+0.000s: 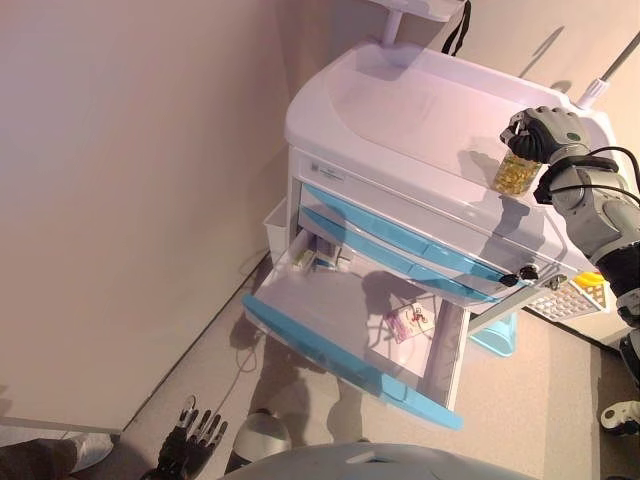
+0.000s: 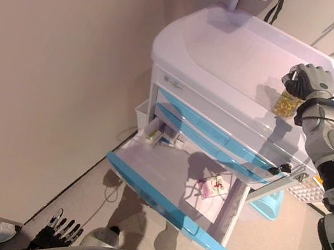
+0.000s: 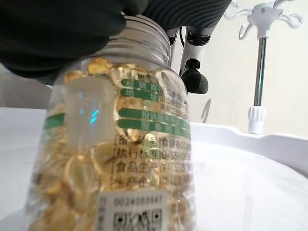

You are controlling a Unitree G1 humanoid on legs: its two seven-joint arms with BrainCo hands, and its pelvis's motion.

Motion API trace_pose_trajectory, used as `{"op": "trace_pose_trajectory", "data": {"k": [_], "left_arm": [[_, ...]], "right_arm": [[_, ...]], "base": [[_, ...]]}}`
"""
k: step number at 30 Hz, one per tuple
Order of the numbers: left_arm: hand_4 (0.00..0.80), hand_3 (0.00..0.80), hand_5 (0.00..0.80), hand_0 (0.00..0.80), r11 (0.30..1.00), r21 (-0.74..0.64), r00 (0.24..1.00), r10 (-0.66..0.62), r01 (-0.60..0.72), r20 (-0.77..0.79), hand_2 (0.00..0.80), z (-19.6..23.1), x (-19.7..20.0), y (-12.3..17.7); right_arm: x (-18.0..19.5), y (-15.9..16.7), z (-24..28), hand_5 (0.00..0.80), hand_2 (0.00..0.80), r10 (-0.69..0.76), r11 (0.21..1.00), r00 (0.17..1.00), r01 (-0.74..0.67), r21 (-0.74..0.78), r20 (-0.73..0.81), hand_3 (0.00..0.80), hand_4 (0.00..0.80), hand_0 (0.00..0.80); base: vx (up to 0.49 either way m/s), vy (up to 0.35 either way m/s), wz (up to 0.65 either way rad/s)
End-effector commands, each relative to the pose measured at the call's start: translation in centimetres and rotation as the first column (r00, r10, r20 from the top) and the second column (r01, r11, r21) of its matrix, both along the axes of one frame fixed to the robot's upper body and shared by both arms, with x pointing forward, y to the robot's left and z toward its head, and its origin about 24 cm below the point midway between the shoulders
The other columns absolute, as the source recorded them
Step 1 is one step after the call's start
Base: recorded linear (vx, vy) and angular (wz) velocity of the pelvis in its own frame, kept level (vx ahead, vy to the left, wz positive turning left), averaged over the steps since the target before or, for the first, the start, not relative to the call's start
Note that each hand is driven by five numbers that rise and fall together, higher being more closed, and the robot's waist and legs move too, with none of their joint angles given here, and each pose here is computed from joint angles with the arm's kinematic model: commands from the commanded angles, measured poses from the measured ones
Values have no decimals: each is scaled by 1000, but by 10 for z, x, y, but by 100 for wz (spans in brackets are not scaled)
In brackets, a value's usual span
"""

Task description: Open the drawer and pick up the medicine

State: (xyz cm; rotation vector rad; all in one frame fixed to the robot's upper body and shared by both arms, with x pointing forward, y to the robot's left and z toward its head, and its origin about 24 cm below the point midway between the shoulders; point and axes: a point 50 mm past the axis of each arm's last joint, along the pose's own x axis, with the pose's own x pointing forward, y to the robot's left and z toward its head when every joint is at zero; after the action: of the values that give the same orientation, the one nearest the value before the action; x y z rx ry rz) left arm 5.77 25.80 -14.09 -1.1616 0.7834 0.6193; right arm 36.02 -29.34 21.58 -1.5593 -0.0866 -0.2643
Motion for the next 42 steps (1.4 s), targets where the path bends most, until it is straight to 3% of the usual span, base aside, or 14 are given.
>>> {"op": "trace_pose_trajectory", "data": {"k": [1, 17, 18, 19, 42], "left_arm": [[0, 0, 0, 0, 999, 19, 1000, -26, 26, 16, 0, 4, 1, 6], [0, 0, 0, 0, 1000, -3, 1000, -23, 23, 9, 0, 3, -3, 1], [0, 0, 0, 0, 1000, -4, 1000, -23, 23, 10, 0, 3, -3, 1], [0, 0, 0, 0, 1000, -5, 1000, -22, 22, 11, 0, 3, -3, 0], [0, 0, 0, 0, 1000, -22, 1000, -18, 18, 12, 0, 1, 0, -5]], "right_arm": [[-3, -12, 18, 800, 800, -52, 998, 996, 54, -25, 72, 800, 800, 800], [-8, -17, 36, 800, 800, -45, 999, 992, 48, -20, 119, 800, 800, 800], [-8, -17, 37, 229, 229, -41, 999, 991, 43, -16, 126, 229, 229, 229], [-8, -16, 37, 0, 0, -36, 999, 992, 38, -12, 124, 0, 0, 0], [-14, 6, 81, 0, 0, 89, 994, 962, -71, -78, 260, 0, 0, 0]], "base": [[0, 0, 0], [0, 0, 0], [0, 0, 0], [0, 0, 0], [-4, 2, -2]]}}
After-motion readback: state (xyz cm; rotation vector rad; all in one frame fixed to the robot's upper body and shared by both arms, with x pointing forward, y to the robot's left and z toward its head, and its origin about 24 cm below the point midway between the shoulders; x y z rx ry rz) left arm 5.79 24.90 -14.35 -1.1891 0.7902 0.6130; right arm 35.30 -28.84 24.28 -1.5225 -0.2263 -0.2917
